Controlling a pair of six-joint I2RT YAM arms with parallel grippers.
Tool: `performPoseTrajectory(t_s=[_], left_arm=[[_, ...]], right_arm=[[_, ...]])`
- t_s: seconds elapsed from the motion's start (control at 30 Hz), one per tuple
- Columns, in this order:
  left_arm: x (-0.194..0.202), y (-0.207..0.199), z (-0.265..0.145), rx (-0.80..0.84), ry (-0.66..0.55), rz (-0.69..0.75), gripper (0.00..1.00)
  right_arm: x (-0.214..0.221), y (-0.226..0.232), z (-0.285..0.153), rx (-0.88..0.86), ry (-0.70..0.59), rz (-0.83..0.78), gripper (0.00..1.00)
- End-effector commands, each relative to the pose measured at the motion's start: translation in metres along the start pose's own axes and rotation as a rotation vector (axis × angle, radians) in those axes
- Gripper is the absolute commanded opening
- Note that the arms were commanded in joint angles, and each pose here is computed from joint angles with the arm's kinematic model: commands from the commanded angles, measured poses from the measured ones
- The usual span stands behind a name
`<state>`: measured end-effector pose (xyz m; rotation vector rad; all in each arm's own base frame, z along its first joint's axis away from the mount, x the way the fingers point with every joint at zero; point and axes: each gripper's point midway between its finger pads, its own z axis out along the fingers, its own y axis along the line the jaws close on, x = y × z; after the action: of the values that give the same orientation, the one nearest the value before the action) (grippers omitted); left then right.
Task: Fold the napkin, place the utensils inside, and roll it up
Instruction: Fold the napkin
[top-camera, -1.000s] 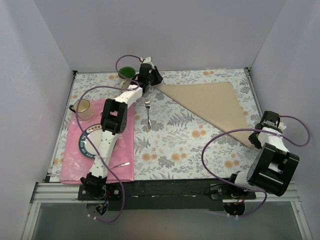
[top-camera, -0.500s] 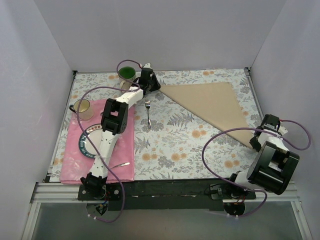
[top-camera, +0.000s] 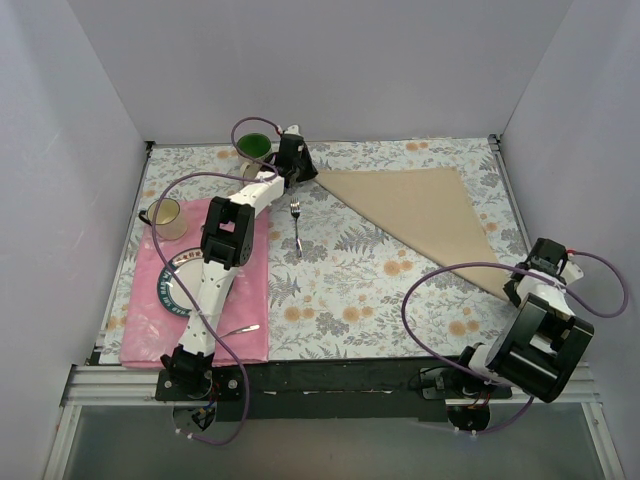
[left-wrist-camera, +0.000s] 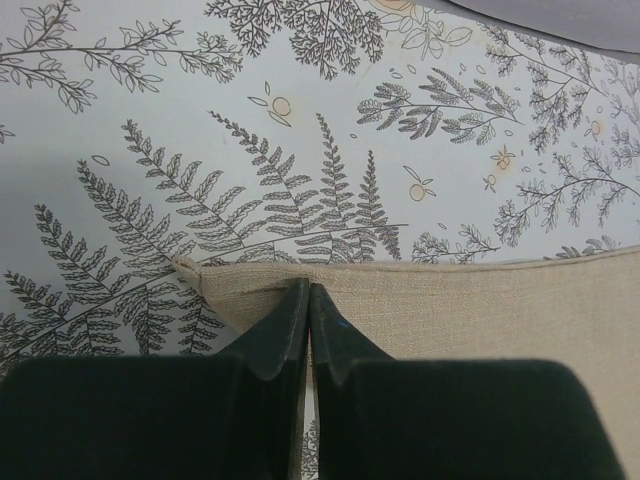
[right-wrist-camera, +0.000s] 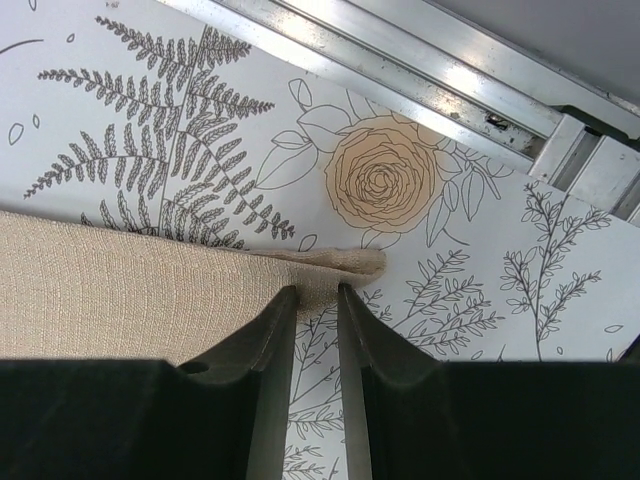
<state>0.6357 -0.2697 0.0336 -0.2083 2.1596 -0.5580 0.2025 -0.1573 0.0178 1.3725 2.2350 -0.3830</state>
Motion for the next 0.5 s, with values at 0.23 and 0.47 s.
performPoseTrajectory(t_s=[0.23, 0.47], left_arm=[[-0.022, -0.067, -0.044, 0.095, 0.022, 0.055, 0.15], [0.003, -0.144, -0.088, 0.261, 0.064, 0.011, 0.29]], right_arm=[[-0.031, 0.033, -0.036, -0.012, -0.141, -0.159, 0.33], [-0.011, 0.164, -0.087, -0.348, -0.146, -0.393, 0.50]])
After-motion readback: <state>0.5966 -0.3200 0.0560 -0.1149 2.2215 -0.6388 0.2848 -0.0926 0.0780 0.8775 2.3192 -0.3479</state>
